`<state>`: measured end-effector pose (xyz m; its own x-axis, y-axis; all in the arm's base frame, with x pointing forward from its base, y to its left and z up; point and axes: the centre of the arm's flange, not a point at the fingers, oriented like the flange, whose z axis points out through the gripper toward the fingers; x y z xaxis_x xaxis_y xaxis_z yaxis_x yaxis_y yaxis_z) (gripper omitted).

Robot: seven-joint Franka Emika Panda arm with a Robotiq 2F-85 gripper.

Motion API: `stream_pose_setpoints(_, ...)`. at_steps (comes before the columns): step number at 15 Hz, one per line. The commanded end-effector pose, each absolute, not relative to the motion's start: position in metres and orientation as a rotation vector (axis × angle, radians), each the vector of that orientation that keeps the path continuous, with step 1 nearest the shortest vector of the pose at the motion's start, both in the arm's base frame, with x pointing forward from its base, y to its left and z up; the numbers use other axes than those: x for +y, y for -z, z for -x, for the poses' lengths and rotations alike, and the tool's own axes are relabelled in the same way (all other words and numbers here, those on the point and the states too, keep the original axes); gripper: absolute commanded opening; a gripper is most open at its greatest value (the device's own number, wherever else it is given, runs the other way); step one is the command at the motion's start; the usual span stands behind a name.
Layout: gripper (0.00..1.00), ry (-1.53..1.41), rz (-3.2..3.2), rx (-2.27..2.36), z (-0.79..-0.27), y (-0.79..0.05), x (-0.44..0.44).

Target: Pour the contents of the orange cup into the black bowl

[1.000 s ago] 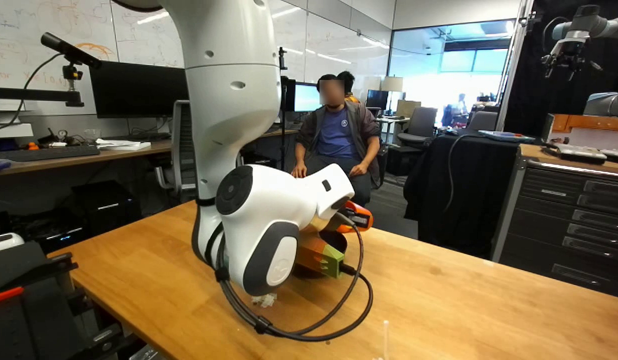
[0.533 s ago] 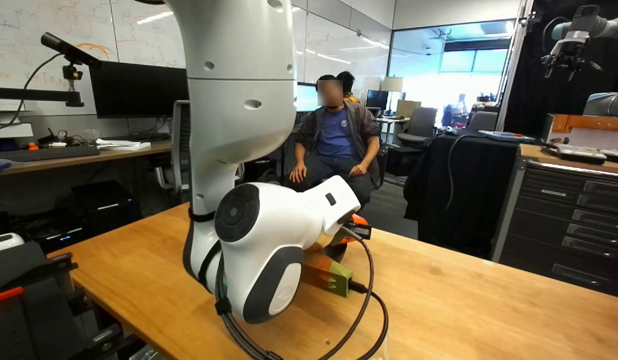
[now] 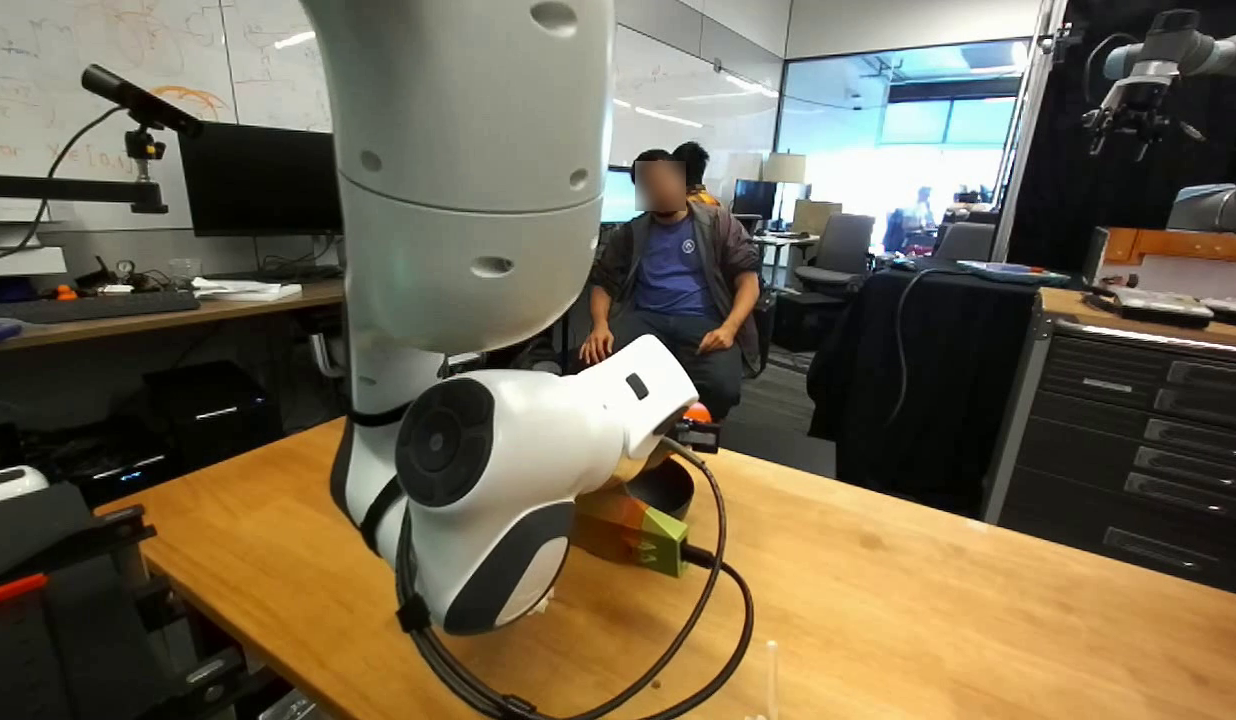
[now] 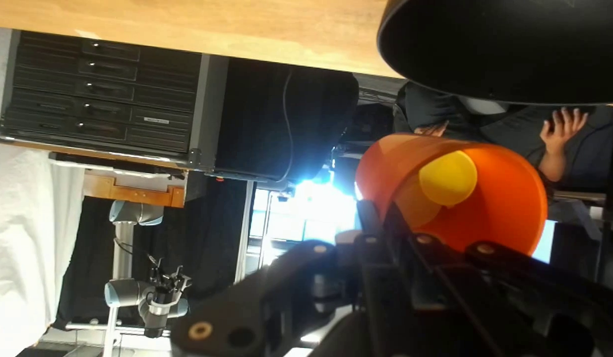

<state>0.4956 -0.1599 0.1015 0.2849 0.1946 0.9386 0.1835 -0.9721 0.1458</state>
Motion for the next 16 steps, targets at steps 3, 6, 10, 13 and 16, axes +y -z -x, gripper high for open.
stream_pose_setpoints(3, 0.06, -1.902, -2.416, 0.425, -0.468, -0.075, -0.161)
stream_pose_setpoints(6, 0.06, -1.911, -2.391, 0.474, -0.462, -0.06, -0.161)
stream_pose_setpoints(10, 0.06, -1.983, -2.332, 0.537, -0.463, -0.05, -0.153)
stream_pose_setpoints(13, 0.06, -2.056, -2.272, 0.564, -0.47, -0.048, -0.148)
stream_pose_setpoints(16, 0.06, -2.119, -2.216, 0.583, -0.477, -0.045, -0.146)
